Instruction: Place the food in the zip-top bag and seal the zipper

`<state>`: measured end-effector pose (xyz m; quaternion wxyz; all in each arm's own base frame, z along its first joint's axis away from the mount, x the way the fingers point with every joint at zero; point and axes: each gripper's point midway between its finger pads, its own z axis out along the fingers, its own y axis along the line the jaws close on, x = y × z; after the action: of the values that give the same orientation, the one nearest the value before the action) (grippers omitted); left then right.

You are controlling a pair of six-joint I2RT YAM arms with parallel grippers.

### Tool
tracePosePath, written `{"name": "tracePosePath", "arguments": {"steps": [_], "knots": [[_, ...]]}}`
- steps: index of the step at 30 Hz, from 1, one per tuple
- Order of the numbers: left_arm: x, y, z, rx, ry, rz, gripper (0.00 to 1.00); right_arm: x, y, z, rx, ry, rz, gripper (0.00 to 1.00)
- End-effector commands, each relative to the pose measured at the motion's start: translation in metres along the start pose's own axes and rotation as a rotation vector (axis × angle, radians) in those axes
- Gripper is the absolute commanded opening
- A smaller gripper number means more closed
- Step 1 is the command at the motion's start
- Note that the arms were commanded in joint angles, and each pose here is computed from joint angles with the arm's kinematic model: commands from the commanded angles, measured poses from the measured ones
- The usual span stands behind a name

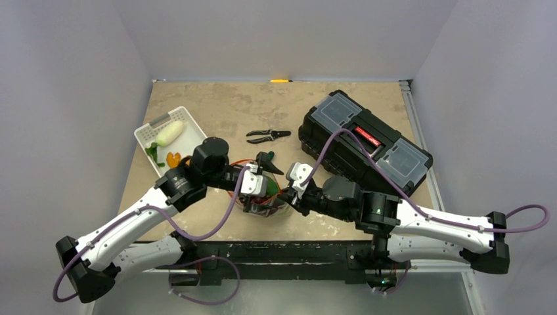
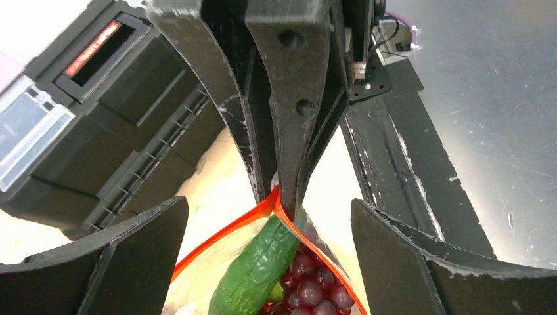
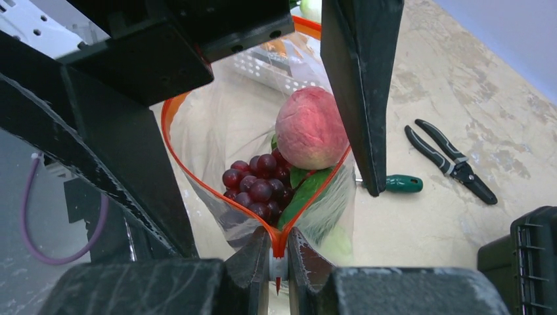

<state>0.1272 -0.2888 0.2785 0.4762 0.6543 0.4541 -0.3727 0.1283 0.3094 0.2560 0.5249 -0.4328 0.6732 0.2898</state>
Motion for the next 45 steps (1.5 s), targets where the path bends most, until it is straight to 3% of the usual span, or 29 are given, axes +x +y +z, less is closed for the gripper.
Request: {"name": "tracePosePath", "arguments": {"steps": [1,8,11,25,26,28,31,34,36,39,45], "knots": [[0.007,-0.004,0.012,0.045,-0.032,0.049,0.92,-0.041,-0.002,-0.006,-0.008,-0.096,-0.013,0.00],[0.028,0.010,0.011,-0.029,0.057,0.074,0.88,-0.046,0.004,-0.009,-0.047,-0.083,-0.048,0.00],[0.029,0.012,0.008,-0.048,0.071,0.075,0.81,-0.044,0.002,-0.009,-0.039,-0.065,-0.060,0.00],[0.023,0.018,-0.002,-0.131,0.050,0.111,0.17,-0.040,-0.004,-0.004,-0.001,-0.015,-0.052,0.00],[0.023,0.018,-0.003,-0.135,0.051,0.109,0.13,-0.039,-0.005,-0.003,0.011,-0.012,-0.045,0.02],[0.022,0.018,-0.003,-0.137,0.049,0.104,0.06,-0.037,-0.009,0.000,0.039,-0.011,-0.024,0.16],[0.022,0.020,-0.002,-0.146,0.049,0.098,0.02,-0.031,-0.016,0.003,0.095,-0.016,0.037,0.28],[0.020,0.021,-0.003,-0.153,0.044,0.094,0.01,-0.023,-0.029,0.001,0.168,-0.038,0.113,0.52],[0.019,0.022,-0.003,-0.158,0.041,0.090,0.00,-0.020,-0.033,-0.003,0.179,-0.081,0.158,0.62],[0.014,0.023,-0.005,-0.169,0.029,0.087,0.00,-0.012,-0.030,-0.005,0.126,-0.136,0.212,0.64],[0.007,0.024,-0.007,-0.183,-0.001,0.074,0.00,-0.017,-0.013,-0.010,-0.003,-0.257,0.225,0.55]]}}
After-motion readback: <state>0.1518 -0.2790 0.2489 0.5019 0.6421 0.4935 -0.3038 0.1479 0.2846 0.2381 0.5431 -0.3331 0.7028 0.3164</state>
